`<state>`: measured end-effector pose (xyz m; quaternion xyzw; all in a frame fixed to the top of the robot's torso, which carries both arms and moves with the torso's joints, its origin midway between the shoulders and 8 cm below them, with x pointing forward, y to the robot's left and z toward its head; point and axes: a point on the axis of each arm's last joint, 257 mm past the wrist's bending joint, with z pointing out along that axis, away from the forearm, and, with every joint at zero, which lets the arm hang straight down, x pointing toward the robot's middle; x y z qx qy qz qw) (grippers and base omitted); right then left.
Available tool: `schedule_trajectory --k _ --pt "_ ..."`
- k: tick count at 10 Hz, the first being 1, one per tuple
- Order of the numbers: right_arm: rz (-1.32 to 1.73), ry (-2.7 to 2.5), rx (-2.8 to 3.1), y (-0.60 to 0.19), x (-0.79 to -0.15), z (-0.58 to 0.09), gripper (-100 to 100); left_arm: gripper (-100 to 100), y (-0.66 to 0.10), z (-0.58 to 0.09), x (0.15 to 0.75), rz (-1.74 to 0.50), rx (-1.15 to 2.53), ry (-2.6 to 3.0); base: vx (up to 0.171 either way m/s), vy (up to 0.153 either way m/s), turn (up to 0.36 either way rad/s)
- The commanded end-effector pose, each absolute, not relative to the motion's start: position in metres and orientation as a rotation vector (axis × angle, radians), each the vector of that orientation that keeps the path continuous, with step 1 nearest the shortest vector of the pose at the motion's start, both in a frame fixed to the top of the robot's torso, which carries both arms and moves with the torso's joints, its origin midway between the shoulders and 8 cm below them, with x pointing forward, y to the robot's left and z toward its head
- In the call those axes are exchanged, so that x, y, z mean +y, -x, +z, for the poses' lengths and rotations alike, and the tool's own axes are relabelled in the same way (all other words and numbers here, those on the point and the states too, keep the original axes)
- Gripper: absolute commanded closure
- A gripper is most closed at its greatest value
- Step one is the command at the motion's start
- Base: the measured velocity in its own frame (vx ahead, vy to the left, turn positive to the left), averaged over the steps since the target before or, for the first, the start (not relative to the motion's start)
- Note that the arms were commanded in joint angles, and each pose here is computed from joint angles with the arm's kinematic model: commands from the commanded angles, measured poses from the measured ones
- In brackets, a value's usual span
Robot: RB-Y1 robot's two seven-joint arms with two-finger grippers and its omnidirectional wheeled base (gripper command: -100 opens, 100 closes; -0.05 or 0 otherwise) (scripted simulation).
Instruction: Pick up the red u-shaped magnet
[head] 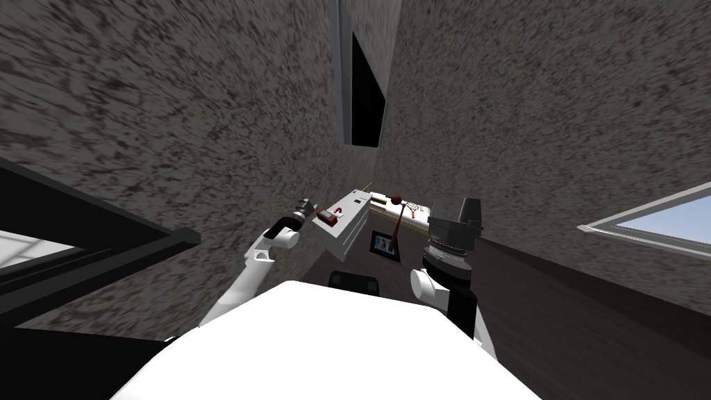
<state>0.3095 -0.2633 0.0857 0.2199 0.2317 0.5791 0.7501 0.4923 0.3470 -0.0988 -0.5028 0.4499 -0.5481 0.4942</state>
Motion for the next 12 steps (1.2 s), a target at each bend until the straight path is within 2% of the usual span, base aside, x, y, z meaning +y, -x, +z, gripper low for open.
schedule_trajectory --k 1,12 --pt "1.265 -0.481 0.506 -0.309 -0.263 0.086 0 -100 -0.501 -0.106 0.364 -1.328 1.089 1.295 0.002 -0.057 -0.041" --pt "1.265 -0.481 0.506 -0.309 -0.263 0.086 0 -100 -0.514 -0.163 0.424 -1.235 1.092 1.674 0.027 -0.044 -0.028"
